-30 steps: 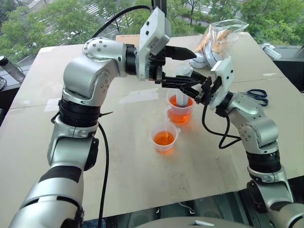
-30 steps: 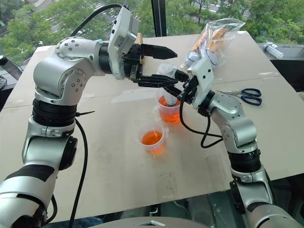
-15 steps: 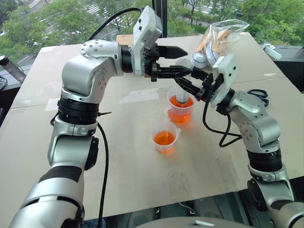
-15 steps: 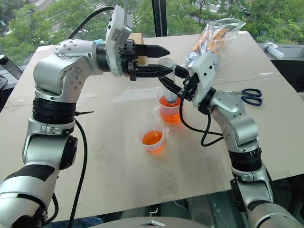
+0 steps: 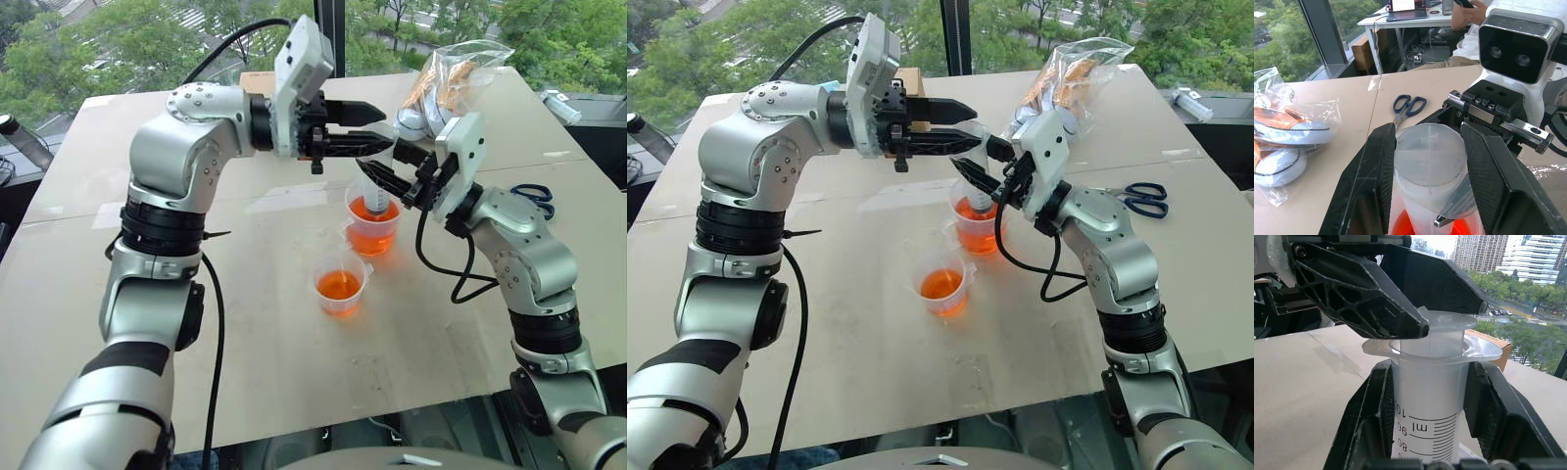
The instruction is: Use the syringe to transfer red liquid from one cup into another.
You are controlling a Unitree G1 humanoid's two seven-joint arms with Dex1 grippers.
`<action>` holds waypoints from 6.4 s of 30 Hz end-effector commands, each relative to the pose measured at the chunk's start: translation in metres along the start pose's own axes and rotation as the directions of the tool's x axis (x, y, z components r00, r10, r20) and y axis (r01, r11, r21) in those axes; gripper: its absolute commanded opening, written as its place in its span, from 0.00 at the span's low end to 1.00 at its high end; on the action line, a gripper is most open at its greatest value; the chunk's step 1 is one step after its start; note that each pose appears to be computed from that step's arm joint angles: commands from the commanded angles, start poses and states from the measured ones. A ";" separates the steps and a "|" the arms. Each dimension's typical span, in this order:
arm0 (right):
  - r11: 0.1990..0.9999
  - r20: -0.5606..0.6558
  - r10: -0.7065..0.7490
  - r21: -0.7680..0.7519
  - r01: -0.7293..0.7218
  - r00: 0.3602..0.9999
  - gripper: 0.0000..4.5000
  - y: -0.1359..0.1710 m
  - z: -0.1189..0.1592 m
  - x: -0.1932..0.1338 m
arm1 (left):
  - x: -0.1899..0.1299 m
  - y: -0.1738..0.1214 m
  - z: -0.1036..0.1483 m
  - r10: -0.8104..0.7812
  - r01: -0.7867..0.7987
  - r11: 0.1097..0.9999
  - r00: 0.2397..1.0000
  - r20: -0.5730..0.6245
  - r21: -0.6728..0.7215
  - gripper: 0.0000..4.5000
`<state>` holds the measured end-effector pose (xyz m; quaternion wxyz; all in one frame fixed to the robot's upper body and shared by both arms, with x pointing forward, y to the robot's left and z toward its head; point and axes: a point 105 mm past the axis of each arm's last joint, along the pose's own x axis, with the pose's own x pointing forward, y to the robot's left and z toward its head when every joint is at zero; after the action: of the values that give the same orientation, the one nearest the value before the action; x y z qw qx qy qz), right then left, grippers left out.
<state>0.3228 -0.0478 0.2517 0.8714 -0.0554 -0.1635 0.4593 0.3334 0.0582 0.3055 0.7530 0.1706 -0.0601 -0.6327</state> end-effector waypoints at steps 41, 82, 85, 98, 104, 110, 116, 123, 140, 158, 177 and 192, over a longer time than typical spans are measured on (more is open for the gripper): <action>0.999 0.070 -0.039 0.012 0.038 0.997 0.33 -0.006 0.005 0.003 | -0.015 0.003 0.040 0.048 -0.055 0.992 0.997 0.068 0.110 0.46; 0.999 0.061 -0.035 -0.003 0.036 0.998 0.33 -0.002 0.001 0.002 | -0.001 0.010 -0.002 0.068 -0.067 0.997 0.997 -0.040 0.026 0.52; 0.999 0.060 -0.034 -0.004 0.035 0.998 0.33 -0.002 0.001 0.003 | -0.001 0.008 -0.003 0.049 -0.048 0.999 0.998 -0.048 0.022 0.52; 0.999 0.059 -0.029 -0.013 0.029 0.998 0.33 0.000 0.000 0.003 | 0.004 0.006 -0.009 0.009 -0.009 1.000 0.997 -0.078 0.011 0.52; 0.999 0.061 -0.027 -0.019 0.028 0.998 0.33 0.001 0.001 0.003 | 0.005 0.005 -0.007 -0.007 0.008 1.000 0.997 -0.073 0.009 0.52; 0.999 0.057 -0.028 -0.018 0.029 0.998 0.33 0.000 -0.001 0.002 | 0.006 0.005 -0.007 -0.012 0.013 1.000 0.997 -0.070 0.013 0.31; 1.000 0.042 -0.024 -0.006 0.025 0.999 0.33 0.003 -0.005 0.002 | 0.005 0.010 0.005 0.016 -0.015 0.999 0.999 -0.038 0.046 0.31; 0.999 0.010 -0.032 0.013 0.031 0.999 0.33 0.003 -0.018 -0.001 | 0.001 0.020 0.019 0.071 -0.069 0.992 0.997 -0.015 0.106 0.31; 0.999 -0.027 -0.023 0.036 0.024 0.999 0.33 0.004 -0.031 -0.002 | -0.001 0.020 0.036 0.079 -0.082 0.989 0.996 0.028 0.124 0.31; 1.000 -0.023 -0.013 0.021 0.013 1.000 0.33 0.003 -0.028 -0.001 | -0.003 0.019 0.036 0.073 -0.078 0.989 0.996 0.042 0.130 0.31; 1.000 -0.005 -0.011 0.023 0.012 1.000 0.33 0.004 -0.023 0.000 | -0.003 0.021 0.038 0.086 -0.094 0.986 0.994 0.068 0.140 0.97; 0.997 0.117 -0.042 0.063 0.035 0.992 0.33 -0.004 0.008 0.006 | -0.015 0.026 0.058 0.127 -0.148 0.982 0.977 0.174 0.116 0.97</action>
<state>0.3345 -0.0435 0.2373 0.8798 -0.0081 -0.1587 0.4481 0.3451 0.0628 0.3509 0.7789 0.1577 -0.1402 -0.5905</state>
